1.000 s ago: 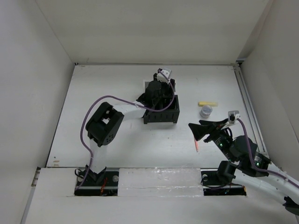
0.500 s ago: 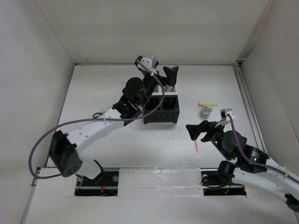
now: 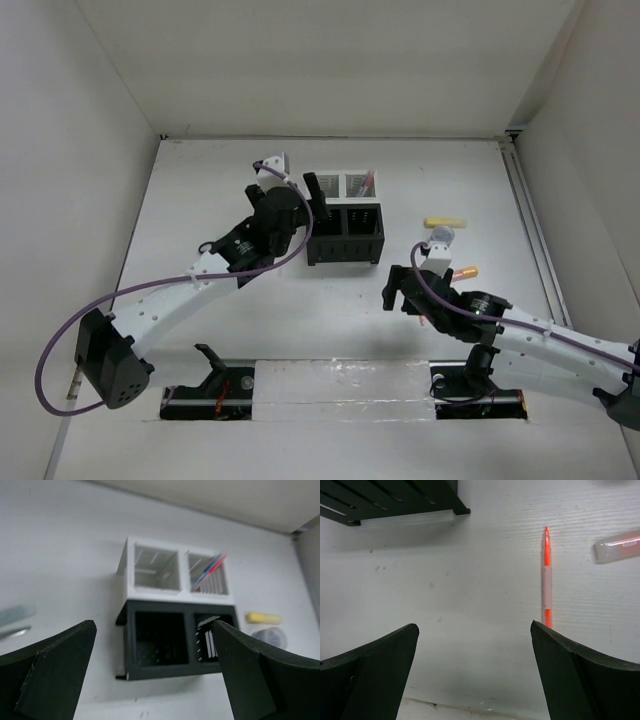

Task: Sort the stationery into containers
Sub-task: Pick up the pen from the center of the board.

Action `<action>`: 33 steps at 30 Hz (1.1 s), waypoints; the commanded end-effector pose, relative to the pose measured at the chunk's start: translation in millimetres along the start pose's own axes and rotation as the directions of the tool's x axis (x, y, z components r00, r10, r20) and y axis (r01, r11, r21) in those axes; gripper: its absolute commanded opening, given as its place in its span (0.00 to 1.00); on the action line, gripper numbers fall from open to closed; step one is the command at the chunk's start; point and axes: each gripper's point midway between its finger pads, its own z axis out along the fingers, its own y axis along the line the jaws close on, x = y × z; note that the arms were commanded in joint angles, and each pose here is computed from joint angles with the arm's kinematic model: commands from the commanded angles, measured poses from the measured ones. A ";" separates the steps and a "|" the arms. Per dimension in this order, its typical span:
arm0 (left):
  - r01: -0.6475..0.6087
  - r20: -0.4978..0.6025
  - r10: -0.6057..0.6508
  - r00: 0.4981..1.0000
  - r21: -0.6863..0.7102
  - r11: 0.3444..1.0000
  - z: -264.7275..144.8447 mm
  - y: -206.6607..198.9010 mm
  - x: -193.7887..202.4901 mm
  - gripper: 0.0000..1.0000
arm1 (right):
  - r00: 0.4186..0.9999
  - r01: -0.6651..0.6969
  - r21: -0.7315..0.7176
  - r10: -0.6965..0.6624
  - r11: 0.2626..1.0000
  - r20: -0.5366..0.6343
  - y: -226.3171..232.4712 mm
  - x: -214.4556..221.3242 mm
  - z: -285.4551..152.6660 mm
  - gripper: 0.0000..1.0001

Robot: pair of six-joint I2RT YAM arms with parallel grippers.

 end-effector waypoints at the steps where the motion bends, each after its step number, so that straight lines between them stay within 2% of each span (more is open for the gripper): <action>1: 0.047 -0.098 -0.062 0.993 -0.145 0.988 -12.8 39.0 38.3 1.00 | 0.996 -0.085 0.024 0.085 0.996 0.031 -12.5 -1.1 3.1 1.00; 3: 0.057 -0.114 -0.078 0.990 -0.179 0.982 -16.0 49.3 49.0 1.00 | 0.993 -0.116 0.031 0.115 0.993 0.022 -17.8 -0.9 6.6 0.99; 6: 0.088 -0.135 -0.125 0.983 -0.252 0.964 -22.6 67.7 66.7 1.00 | 0.996 -0.086 0.067 0.086 0.994 -0.007 -29.2 2.1 14.9 0.99; 8: 0.083 -0.159 -0.131 0.978 -0.281 0.956 -27.5 77.3 78.0 1.00 | 0.994 -0.086 0.111 0.093 0.990 -0.065 -43.5 12.5 26.8 0.99; 11: 0.092 -0.173 -0.147 0.974 -0.291 0.952 -30.2 82.8 88.1 1.00 | 0.989 -0.097 0.090 0.106 0.991 -0.101 -50.7 19.4 40.5 0.96; 15: 0.091 -0.177 -0.144 0.974 -0.279 0.956 -35.9 86.1 89.3 1.00 | 0.985 -0.090 0.115 0.105 0.989 -0.134 -61.2 24.0 54.5 0.95; 21: 0.099 -0.164 -0.146 0.976 -0.266 0.959 -47.2 90.6 82.5 1.00 | 0.984 -0.036 0.148 0.061 0.988 -0.169 -62.9 22.9 65.5 0.86; 24: 0.116 -0.151 -0.156 0.976 -0.240 0.964 -53.6 89.5 76.1 1.00 | 0.976 -0.003 0.176 0.042 0.984 -0.216 -64.0 26.1 68.9 0.77; 25: 0.129 -0.140 -0.164 0.976 -0.231 0.964 -56.0 88.4 71.5 1.00 | 0.972 0.000 0.175 0.041 0.985 -0.229 -62.3 26.2 68.5 0.68; 27: 0.130 -0.132 -0.162 0.978 -0.221 0.967 -57.3 88.5 69.6 1.00 | 0.968 0.010 0.187 0.037 0.982 -0.248 -65.2 30.9 68.6 0.59; 29: 0.137 -0.125 -0.167 0.978 -0.215 0.967 -58.8 88.0 66.9 1.00 | 0.961 0.018 0.158 0.027 0.987 -0.276 -59.5 33.8 68.9 0.41; 33: 0.137 -0.125 -0.167 0.978 -0.215 0.967 -61.4 91.7 69.6 1.00 | 0.937 0.040 0.152 0.016 0.988 -0.348 -60.5 42.4 71.4 0.30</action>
